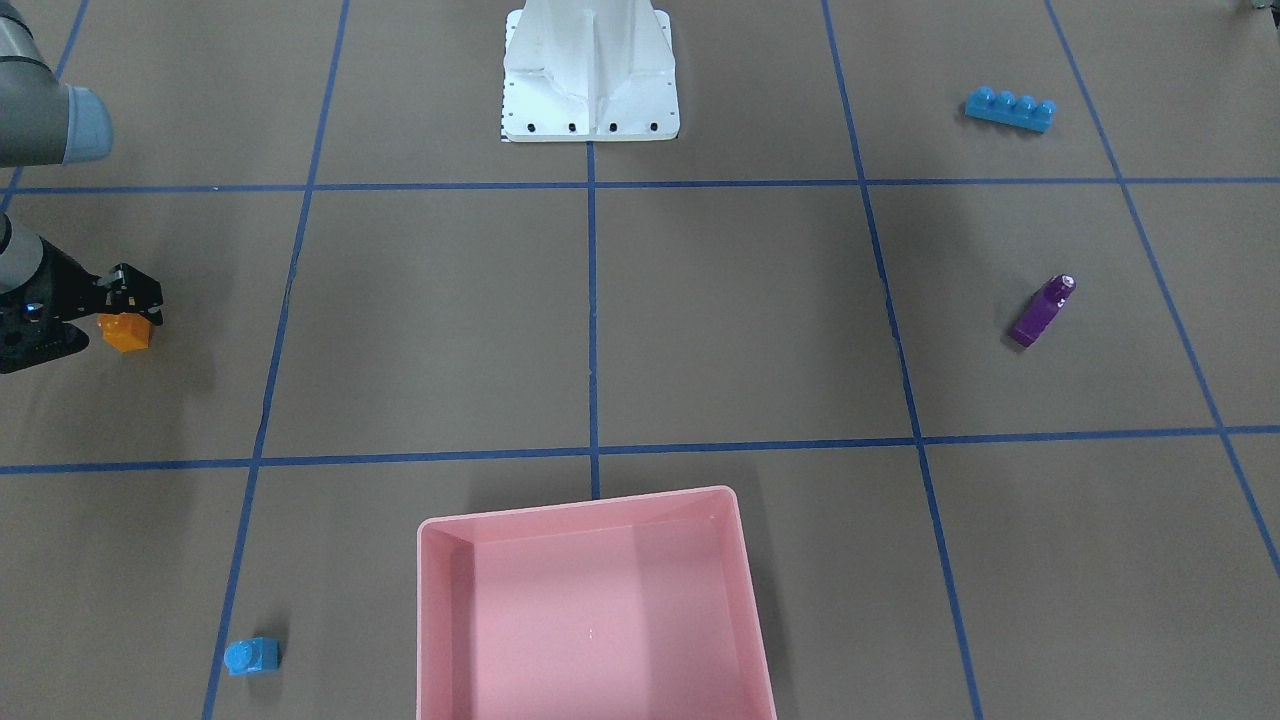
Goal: Put all blocks into box
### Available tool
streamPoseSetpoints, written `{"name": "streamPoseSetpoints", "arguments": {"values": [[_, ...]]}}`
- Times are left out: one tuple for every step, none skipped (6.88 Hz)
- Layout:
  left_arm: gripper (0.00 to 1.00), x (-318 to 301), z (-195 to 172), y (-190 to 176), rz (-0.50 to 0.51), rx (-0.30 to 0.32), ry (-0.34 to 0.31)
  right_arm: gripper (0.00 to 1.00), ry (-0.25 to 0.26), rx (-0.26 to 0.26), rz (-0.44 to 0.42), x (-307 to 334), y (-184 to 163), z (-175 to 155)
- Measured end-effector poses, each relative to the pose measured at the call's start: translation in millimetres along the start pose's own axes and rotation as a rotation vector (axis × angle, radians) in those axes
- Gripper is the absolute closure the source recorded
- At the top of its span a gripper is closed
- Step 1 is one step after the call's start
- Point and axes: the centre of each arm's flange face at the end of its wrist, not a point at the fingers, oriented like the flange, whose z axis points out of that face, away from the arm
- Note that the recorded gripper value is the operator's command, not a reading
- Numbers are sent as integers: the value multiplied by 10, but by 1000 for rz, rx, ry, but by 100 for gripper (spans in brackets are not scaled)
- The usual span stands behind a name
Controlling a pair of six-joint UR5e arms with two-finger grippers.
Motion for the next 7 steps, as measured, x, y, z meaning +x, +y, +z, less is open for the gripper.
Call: {"name": "streamPoseSetpoints", "arguments": {"values": [[0,-2,-1,0,0,0,0,72,3,-18,9,46,36,78],[0,-8,4,2,-2,-1,0,100,4,-34,17,71,60,140],[0,-13,9,3,-3,-2,1,100,5,-44,20,74,67,178],[0,-14,11,3,-3,-2,1,100,5,-46,19,58,60,185],[0,-14,11,1,-3,-2,1,100,2,-39,24,26,53,144],[0,28,21,-32,6,-3,0,100,-9,-26,48,-39,40,36],[0,139,70,-97,31,-11,0,100,-26,-11,75,-119,8,-151]]}}
